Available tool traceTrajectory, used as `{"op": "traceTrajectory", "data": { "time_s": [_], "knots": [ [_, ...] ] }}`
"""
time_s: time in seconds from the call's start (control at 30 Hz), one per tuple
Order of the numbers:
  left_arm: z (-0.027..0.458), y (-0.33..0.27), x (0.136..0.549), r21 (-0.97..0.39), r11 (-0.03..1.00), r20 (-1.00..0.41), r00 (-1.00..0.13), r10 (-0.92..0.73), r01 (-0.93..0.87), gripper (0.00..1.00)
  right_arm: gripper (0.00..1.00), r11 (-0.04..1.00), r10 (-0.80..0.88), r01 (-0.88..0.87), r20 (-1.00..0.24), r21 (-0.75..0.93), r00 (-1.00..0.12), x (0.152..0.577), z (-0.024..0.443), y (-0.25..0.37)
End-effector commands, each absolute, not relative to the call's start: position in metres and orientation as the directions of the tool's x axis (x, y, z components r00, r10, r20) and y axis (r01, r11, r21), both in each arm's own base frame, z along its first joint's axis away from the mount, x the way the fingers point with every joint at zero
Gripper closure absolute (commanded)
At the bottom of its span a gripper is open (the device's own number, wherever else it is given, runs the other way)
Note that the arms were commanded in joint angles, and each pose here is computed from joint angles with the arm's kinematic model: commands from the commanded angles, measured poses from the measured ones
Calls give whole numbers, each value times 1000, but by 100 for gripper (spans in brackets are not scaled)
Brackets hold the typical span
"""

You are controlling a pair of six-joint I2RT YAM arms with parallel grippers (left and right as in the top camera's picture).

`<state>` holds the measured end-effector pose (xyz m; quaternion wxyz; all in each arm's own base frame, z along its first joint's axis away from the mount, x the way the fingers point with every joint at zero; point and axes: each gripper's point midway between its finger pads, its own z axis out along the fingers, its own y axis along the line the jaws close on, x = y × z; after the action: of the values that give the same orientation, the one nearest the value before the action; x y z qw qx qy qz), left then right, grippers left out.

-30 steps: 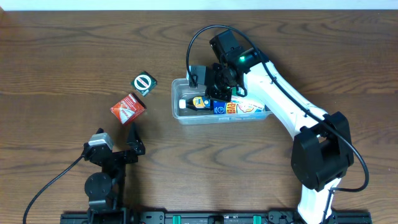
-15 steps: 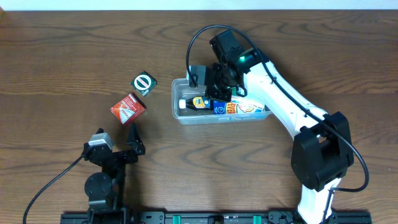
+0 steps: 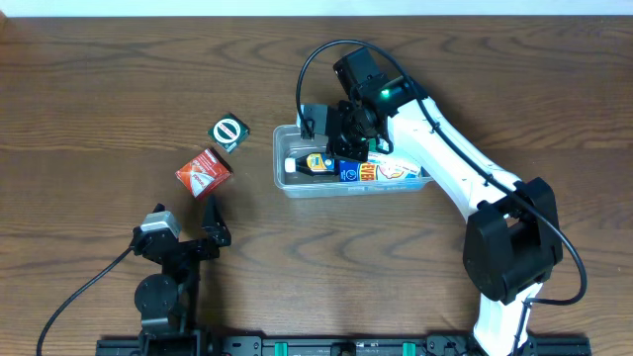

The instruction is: Pack container

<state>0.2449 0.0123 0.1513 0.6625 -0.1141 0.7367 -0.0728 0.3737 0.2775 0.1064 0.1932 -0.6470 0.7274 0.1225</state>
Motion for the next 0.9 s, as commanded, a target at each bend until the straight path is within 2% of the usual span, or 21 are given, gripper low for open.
{"op": "traceTrajectory", "data": {
  "time_s": [0.0,0.53,0.87],
  "knots": [
    [135,11,244,-257,963,-953,-146,-266,-78,2,59,129,-893,-990,-440,-51,-94,370,102,281],
    [135,11,244,-257,963,-953,-146,-266,-78,2,56,128,-892,-991,-443,-49,-93,369,102,281],
    [135,11,244,-257,963,-953,-146,-266,-78,2,48,127,-890,-990,-446,-54,-90,370,103,282]
  ]
}}
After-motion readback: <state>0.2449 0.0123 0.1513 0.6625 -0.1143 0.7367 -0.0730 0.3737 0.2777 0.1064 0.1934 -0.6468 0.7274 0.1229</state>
